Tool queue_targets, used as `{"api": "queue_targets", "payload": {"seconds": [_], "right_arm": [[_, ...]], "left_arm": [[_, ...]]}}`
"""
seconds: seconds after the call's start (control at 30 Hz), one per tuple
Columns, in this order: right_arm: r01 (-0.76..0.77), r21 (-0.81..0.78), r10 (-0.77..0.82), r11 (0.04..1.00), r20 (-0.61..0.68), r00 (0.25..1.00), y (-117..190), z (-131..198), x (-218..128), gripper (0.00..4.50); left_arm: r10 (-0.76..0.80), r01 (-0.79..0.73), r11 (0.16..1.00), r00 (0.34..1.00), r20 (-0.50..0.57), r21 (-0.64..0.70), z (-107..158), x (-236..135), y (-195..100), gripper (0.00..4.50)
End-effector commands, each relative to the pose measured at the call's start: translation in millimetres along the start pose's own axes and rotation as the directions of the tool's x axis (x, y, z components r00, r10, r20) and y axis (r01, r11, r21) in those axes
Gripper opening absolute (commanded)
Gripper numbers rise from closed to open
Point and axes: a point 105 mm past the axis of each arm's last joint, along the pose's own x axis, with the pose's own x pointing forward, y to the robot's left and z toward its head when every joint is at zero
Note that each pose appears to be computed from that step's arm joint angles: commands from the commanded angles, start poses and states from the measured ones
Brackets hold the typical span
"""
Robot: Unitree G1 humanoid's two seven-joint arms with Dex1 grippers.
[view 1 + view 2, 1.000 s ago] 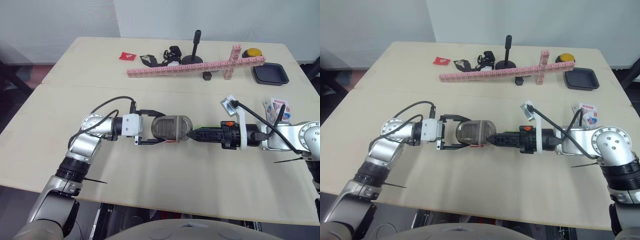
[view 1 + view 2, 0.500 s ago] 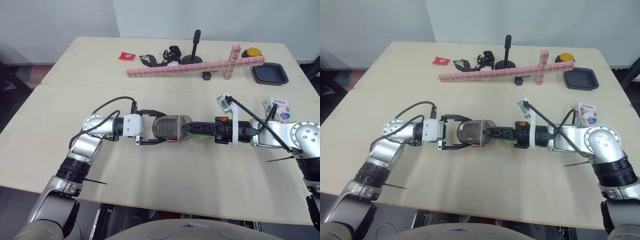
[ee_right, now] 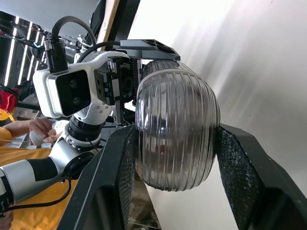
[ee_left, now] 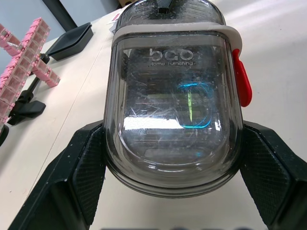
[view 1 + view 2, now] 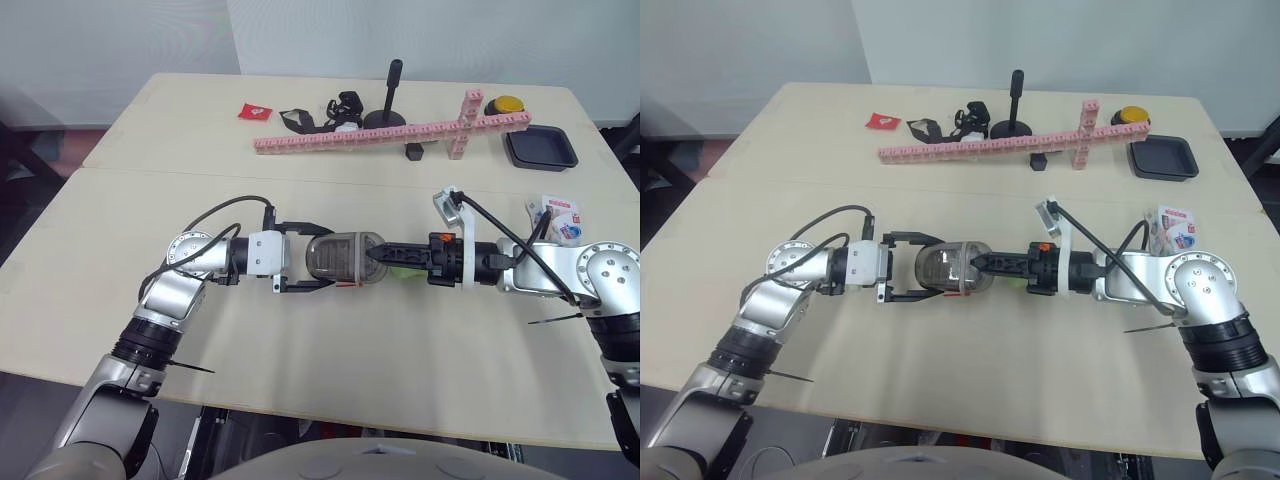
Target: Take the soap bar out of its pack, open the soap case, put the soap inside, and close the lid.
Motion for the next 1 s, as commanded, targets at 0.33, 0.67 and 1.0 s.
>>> {"api": "queue_targets", "payload": {"seconds": [0.33,0.67,1.0], "right_arm": [[-0.034,0.013,0.035,0.999,-0.033,0.999,3,-8,-4,2.01],[-0.110,0.038,0.111,0.993,-0.022,0.994,7,-7,-12,2.01],[-0.159,0.053,0.161,0.986,-0.031,0.986,10,-7,-22,2.01]], "left_arm": [[0.027,-0.028,0.999,0.999,0.043,0.017,14,1,7,3.46],[0.022,-0.021,1.000,1.000,0.008,-0.001,5,-6,3,3.46],[0.017,-0.017,1.000,1.000,-0.005,-0.009,2,-9,1,3.46]]}}
